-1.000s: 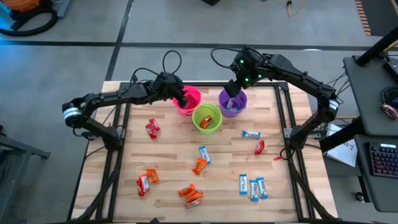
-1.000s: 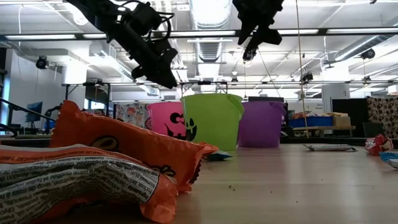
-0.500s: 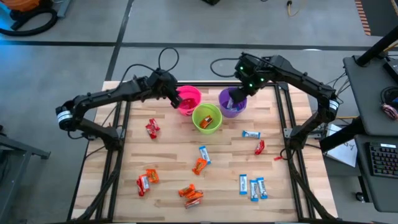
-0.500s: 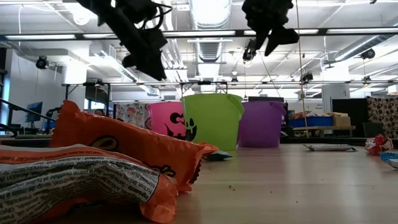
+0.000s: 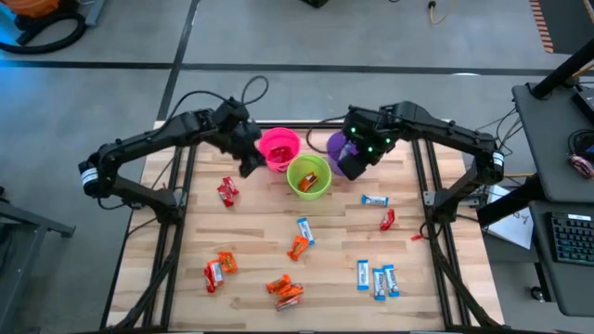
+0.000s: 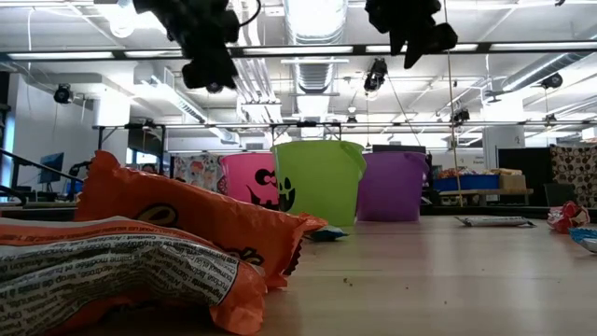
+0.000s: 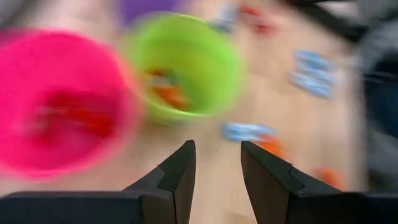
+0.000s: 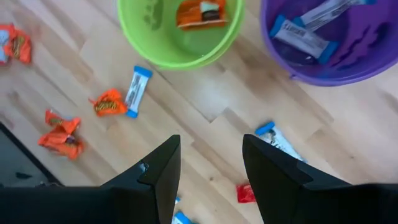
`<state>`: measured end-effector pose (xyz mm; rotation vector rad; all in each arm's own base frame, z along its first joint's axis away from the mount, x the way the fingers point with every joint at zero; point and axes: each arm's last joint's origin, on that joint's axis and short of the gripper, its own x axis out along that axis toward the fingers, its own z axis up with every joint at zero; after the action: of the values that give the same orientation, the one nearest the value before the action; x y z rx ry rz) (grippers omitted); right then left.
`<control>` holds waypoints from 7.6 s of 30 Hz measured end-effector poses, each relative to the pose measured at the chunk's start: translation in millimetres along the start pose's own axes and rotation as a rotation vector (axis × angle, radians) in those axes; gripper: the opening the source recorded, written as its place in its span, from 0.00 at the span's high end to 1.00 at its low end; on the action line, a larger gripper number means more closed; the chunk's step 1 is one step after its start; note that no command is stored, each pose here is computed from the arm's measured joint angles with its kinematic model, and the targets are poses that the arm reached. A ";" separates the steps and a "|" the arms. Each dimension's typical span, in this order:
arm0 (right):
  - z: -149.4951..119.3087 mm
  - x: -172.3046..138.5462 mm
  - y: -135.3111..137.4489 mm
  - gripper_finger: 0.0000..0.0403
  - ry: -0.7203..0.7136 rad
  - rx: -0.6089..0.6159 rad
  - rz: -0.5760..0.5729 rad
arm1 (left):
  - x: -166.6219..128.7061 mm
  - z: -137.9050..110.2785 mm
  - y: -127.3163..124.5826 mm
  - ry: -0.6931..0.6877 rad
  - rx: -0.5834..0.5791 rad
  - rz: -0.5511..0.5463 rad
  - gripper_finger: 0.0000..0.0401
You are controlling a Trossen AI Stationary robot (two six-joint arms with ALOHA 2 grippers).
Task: Sort candy
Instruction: Put the orange candy into the green bin, then put the blue candy into the violet bin
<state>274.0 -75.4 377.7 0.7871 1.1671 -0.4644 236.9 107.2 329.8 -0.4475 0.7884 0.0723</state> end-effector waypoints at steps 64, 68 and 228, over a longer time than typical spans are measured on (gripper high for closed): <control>-93.1 2.8 0.4 0.59 -0.290 -0.449 0.180 | 232.0 -150.8 -158.0 0.036 -0.127 0.235 0.56; -93.1 2.8 0.4 0.59 -0.290 -0.451 0.180 | 234.4 -152.3 -156.8 0.040 -0.138 0.241 0.62; -114.8 224.6 -76.8 0.96 0.377 -0.588 -0.287 | -138.4 -7.3 -121.5 -0.603 0.060 0.769 0.81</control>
<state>225.6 -23.5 123.8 0.1941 1.6752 -0.1840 161.8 8.4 466.0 -0.0298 0.3247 0.8583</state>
